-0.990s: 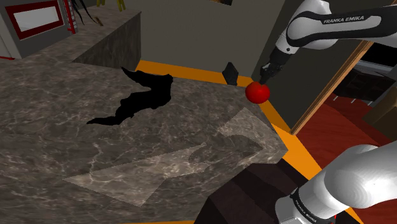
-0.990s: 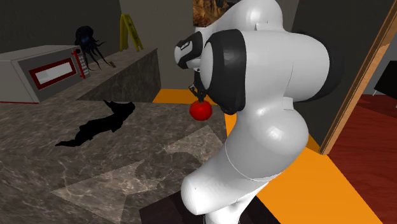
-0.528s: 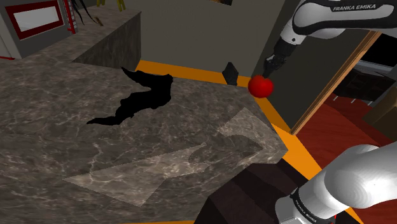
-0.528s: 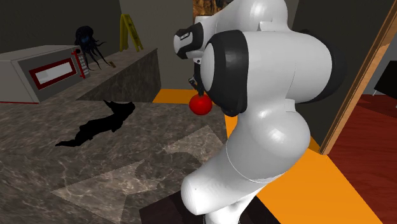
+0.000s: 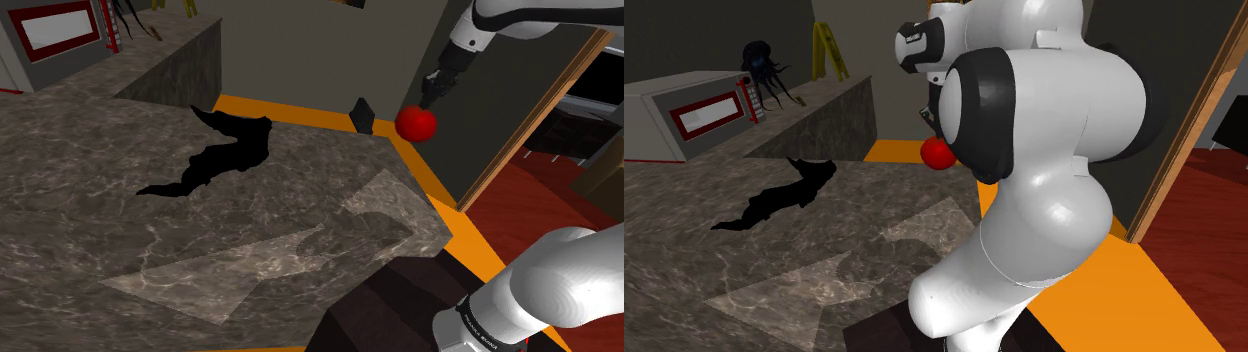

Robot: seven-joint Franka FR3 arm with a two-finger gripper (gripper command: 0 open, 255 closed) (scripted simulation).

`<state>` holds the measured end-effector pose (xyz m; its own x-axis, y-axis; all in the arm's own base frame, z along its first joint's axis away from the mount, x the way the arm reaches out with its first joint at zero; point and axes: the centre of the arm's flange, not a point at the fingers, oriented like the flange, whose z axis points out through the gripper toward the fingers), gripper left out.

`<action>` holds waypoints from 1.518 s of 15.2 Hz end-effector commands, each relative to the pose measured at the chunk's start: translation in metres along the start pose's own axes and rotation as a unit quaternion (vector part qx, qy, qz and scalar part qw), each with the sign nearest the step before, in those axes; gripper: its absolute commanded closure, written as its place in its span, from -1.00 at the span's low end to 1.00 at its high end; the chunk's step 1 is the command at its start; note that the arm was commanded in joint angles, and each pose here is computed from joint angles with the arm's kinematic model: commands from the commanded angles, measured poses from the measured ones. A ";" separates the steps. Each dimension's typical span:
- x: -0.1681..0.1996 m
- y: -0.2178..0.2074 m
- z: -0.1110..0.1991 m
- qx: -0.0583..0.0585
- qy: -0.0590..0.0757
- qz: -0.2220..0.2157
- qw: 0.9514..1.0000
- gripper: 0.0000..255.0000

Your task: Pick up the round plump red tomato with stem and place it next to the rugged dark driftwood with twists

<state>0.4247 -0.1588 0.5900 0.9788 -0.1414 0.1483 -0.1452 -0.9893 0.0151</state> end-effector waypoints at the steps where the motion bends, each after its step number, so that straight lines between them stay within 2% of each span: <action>1: 0.002 0.001 -0.010 0.000 0.000 0.000 1.000 1.00; 5: 0.005 0.001 -0.028 0.000 0.000 0.000 1.000 1.00; 23: 0.009 -0.236 -0.031 0.000 0.000 0.000 1.000 1.00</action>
<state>0.4623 0.0591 0.6218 0.9790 -0.1403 0.1476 -0.1441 -0.9894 0.0154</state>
